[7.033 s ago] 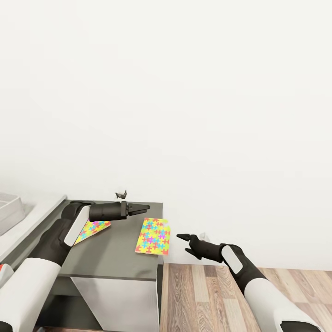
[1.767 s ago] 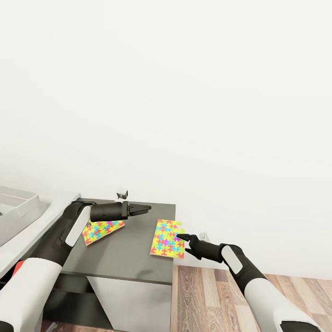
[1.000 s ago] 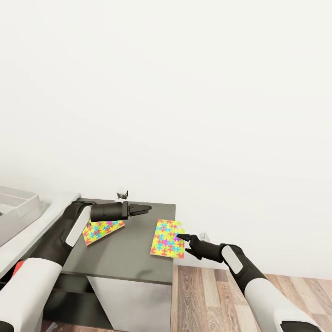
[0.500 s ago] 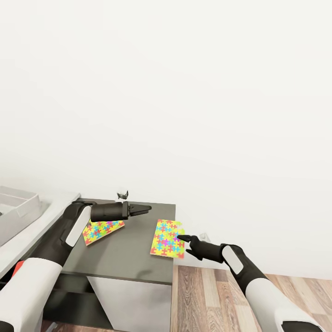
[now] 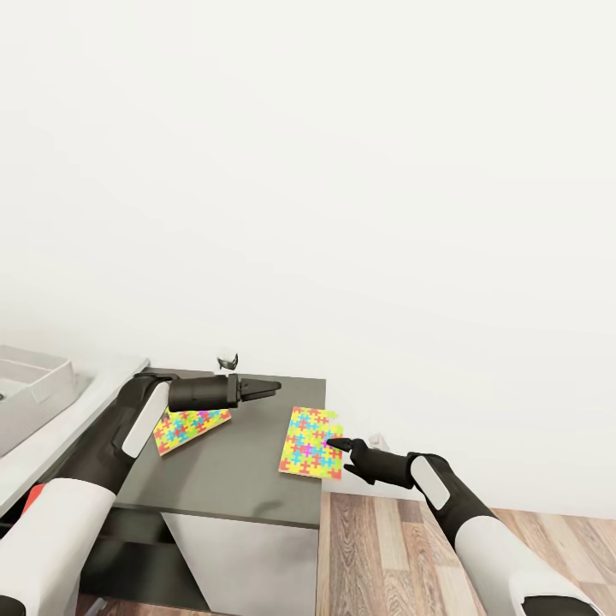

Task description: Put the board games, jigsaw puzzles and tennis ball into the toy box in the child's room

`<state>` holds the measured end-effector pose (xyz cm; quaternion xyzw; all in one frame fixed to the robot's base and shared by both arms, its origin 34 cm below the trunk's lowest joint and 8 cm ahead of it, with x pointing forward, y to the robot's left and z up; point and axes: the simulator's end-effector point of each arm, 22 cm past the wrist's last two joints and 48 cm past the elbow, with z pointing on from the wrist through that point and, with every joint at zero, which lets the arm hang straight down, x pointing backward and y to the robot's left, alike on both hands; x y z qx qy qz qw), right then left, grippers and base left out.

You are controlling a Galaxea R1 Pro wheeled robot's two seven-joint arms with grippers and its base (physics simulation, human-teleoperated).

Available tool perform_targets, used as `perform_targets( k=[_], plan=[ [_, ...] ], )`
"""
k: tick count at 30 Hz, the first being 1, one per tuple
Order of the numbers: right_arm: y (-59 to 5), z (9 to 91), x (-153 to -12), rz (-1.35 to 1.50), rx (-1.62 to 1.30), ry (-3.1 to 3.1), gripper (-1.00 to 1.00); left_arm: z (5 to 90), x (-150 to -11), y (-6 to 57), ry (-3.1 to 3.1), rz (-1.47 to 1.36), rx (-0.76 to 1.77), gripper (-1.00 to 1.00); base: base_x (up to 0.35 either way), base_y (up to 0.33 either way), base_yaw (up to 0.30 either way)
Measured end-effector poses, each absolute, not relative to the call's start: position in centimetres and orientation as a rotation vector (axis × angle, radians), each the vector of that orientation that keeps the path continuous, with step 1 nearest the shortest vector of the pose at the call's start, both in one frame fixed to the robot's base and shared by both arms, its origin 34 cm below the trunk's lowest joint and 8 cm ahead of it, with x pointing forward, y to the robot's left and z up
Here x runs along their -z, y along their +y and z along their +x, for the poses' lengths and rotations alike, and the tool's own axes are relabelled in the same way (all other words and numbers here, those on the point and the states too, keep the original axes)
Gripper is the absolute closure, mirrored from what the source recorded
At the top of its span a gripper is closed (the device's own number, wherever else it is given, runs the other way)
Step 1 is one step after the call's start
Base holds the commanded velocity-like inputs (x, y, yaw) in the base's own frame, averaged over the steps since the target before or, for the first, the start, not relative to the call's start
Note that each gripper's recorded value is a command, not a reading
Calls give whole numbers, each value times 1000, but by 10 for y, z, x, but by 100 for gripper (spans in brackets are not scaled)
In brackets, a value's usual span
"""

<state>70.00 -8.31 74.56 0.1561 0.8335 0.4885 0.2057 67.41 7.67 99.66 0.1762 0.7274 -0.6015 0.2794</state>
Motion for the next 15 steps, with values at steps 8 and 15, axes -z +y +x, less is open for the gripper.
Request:
perform_targets(
  k=[8, 15],
  plan=[
    [-83, 700, -746, 435, -1361, 2323, -100, 674, -997, 77, 1951, 473, 1614, -100, 0, 0, 0],
    [-83, 700, -746, 435, -1361, 2323, -100, 674, -996, 76, 1952, 473, 1613, -100, 0, 0, 0]
  ],
)
